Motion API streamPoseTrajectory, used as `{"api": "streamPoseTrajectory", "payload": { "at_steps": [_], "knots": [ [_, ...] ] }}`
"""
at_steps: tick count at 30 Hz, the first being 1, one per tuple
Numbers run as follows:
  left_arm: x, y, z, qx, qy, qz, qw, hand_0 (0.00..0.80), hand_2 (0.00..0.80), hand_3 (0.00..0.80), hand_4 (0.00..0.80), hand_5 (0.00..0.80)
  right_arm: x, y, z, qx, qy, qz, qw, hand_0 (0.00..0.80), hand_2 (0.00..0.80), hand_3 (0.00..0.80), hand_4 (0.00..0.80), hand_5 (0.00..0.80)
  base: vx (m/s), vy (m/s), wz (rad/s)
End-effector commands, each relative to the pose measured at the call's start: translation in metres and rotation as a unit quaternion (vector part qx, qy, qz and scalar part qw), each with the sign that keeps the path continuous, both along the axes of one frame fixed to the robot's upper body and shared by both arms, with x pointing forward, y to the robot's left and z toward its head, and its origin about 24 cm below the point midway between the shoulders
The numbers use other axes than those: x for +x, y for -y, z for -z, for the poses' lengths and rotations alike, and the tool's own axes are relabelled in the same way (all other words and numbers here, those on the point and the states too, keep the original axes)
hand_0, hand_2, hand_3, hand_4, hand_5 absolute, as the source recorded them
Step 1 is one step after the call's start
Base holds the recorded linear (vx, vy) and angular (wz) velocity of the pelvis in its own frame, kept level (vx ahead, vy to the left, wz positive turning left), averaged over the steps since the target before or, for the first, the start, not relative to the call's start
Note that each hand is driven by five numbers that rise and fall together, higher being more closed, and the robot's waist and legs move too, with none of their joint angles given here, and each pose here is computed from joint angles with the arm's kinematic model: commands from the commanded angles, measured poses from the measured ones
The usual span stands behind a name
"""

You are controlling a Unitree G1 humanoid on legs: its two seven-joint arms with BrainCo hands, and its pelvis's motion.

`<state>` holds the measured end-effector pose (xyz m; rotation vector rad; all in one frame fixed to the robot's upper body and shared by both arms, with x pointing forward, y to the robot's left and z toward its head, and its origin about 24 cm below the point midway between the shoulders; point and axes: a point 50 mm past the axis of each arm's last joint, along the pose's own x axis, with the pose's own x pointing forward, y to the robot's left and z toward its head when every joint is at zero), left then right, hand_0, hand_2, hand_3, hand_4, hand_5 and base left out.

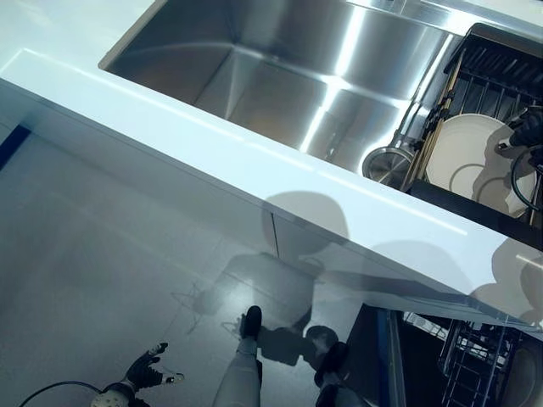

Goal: Take plates into dishwasher

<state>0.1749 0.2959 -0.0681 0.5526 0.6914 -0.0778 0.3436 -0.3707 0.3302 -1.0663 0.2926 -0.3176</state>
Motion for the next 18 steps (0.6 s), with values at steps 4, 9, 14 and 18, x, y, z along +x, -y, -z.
{"api": "streamPoseTrajectory", "payload": {
  "at_steps": [4, 9, 14, 18],
  "knots": [
    [-0.014, -0.003, 0.003, 0.009, -0.022, 0.015, 1.0, 0.0, 0.0, 0.0, 0.0, 0.0, 0.008, -0.014, 0.011, 0.001, -0.042, -0.053, 0.998, 0.8, 0.8, 0.8, 0.8, 0.8, 0.0, 0.0, 0.0],
    [-0.018, -0.004, 0.005, 0.011, -0.028, 0.012, 0.999, 0.0, 0.0, 0.0, 0.0, 0.0, 0.006, -0.012, 0.011, 0.011, -0.032, -0.054, 0.998, 0.8, 0.8, 0.8, 0.8, 0.8, 0.0, 0.0, 0.0],
    [-0.021, -0.007, 0.006, 0.013, -0.032, 0.009, 0.999, 0.0, 0.0, 0.0, 0.0, 0.0, 0.003, -0.009, 0.007, 0.021, -0.022, -0.061, 0.998, 0.8, 0.8, 0.8, 0.8, 0.8, -0.01, 0.015, -0.07],
    [-0.024, -0.008, 0.008, 0.019, -0.036, 0.009, 0.999, 0.0, 0.0, 0.0, 0.0, 0.0, 0.0, -0.005, 0.007, 0.034, -0.004, -0.066, 0.997, 0.8, 0.8, 0.8, 0.8, 0.8, -0.003, 0.006, -0.11]
  ]
}}
